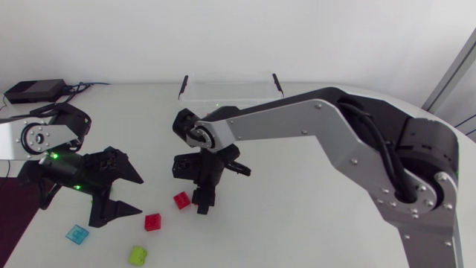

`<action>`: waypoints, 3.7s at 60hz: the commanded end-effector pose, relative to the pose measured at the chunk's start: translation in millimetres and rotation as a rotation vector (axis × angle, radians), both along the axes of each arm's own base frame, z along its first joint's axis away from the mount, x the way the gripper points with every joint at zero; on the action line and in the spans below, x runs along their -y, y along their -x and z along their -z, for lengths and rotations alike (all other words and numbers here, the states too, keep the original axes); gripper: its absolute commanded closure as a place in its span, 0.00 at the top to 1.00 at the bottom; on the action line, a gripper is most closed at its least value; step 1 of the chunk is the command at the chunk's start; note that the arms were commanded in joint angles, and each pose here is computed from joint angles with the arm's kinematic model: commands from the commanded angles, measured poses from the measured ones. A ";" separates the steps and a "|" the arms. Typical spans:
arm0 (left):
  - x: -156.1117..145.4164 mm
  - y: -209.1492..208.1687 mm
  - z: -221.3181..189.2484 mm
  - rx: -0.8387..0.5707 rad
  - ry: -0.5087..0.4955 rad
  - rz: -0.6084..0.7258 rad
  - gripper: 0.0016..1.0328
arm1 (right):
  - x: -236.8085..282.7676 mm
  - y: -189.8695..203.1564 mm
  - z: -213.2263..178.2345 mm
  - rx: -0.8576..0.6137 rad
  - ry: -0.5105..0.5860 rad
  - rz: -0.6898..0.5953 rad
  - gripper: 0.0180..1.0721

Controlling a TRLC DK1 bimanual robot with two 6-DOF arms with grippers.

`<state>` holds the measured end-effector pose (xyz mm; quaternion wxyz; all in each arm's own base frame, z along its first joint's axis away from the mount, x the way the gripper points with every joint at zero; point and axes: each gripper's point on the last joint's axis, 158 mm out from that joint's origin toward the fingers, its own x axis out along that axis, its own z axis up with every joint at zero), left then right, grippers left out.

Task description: Pick up the duplo bricks and place them in the container

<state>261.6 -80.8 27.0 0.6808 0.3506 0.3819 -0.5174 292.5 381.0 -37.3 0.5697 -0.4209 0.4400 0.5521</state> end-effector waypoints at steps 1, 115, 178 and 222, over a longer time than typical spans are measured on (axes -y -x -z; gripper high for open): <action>4.1 22.3 9.3 -0.029 -0.017 0.058 0.88 | -1.8 5.2 7.0 -0.013 0.013 -0.034 0.23; 31.7 -68.0 -56.8 0.153 0.072 -0.122 0.34 | 105.4 -306.6 -184.2 0.411 -0.475 0.718 0.86; 123.5 -320.7 -139.6 0.329 0.532 -0.370 0.90 | 55.3 -70.1 -171.3 0.323 -0.426 0.369 0.95; -4.7 -91.4 -90.2 0.273 0.151 -0.132 0.95 | -24.9 21.3 -64.1 0.123 -0.146 -0.112 0.95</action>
